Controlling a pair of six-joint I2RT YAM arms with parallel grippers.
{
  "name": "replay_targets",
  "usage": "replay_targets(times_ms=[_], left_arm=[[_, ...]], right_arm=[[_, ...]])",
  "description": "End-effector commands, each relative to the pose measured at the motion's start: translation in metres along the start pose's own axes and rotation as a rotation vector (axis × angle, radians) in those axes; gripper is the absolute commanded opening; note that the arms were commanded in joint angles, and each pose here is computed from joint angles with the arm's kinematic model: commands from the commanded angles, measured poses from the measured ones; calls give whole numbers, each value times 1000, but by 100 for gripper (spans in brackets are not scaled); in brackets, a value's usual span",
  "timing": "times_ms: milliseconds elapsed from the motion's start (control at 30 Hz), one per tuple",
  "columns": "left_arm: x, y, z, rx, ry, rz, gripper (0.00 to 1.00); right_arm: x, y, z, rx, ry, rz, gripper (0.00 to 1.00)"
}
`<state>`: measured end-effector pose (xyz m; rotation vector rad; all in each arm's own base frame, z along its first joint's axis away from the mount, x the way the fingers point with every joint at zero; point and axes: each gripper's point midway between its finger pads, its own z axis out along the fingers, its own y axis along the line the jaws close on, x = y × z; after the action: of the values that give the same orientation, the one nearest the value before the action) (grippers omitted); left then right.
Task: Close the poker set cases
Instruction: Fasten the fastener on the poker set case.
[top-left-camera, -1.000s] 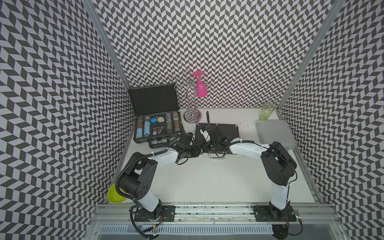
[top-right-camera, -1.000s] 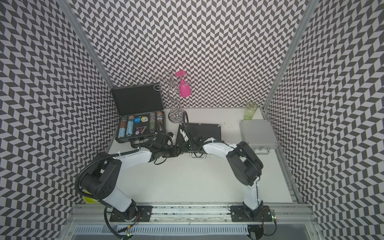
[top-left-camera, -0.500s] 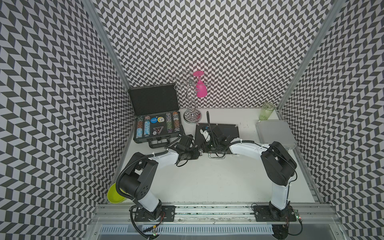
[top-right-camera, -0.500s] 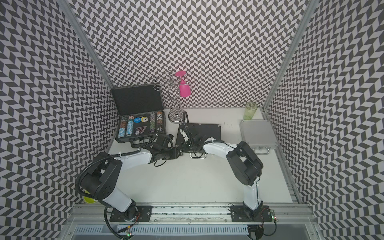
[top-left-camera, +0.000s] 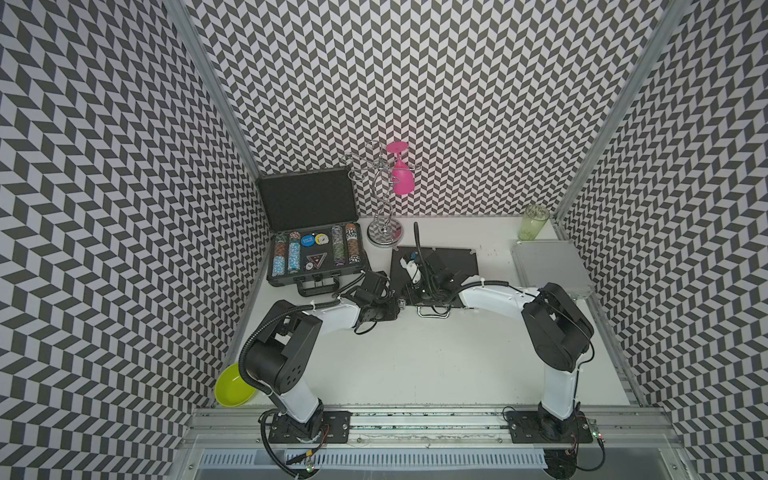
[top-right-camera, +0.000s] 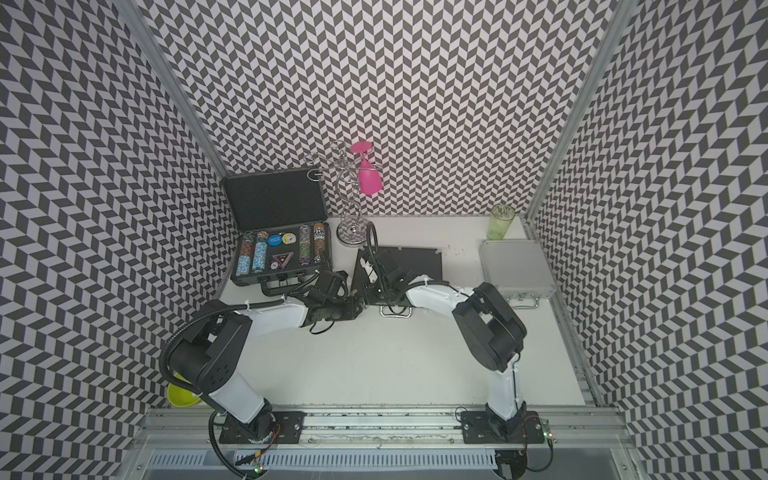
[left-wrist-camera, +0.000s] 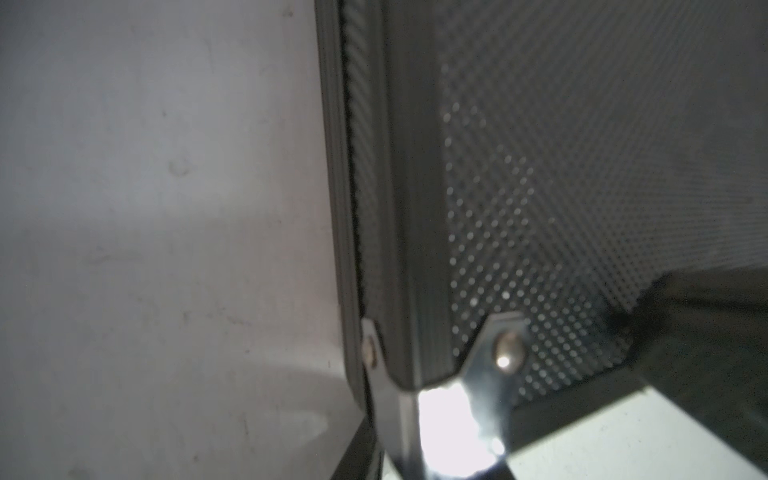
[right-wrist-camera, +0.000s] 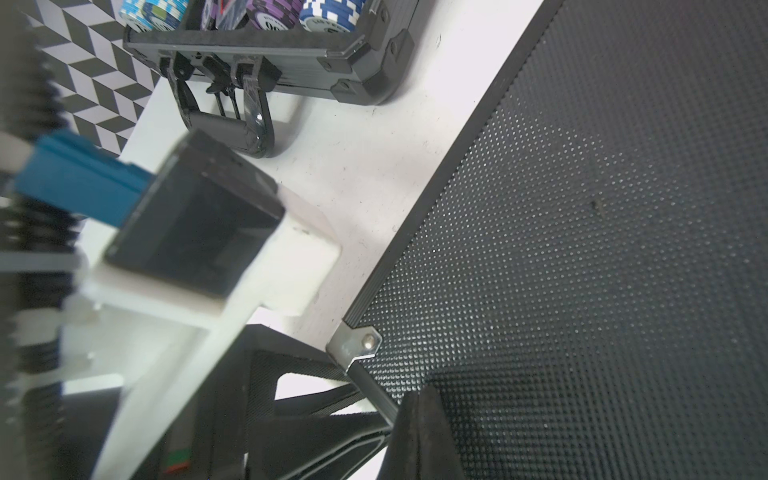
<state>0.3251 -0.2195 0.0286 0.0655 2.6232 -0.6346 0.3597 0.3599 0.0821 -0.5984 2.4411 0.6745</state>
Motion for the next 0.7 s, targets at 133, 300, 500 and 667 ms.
replay_targets(times_ms=[133,300,500,667], left_arm=[[8,21,11,-111,11,-34,31],[5,40,8,-214,-25,-30,25],[8,46,16,-227,-31,-31,20],[11,38,12,-190,-17,-36,20]], right_arm=[[87,-45,11,142,274,58,4],[87,-44,10,135,272,58,5],[87,-42,10,123,269,62,4],[90,-44,11,129,275,62,4]])
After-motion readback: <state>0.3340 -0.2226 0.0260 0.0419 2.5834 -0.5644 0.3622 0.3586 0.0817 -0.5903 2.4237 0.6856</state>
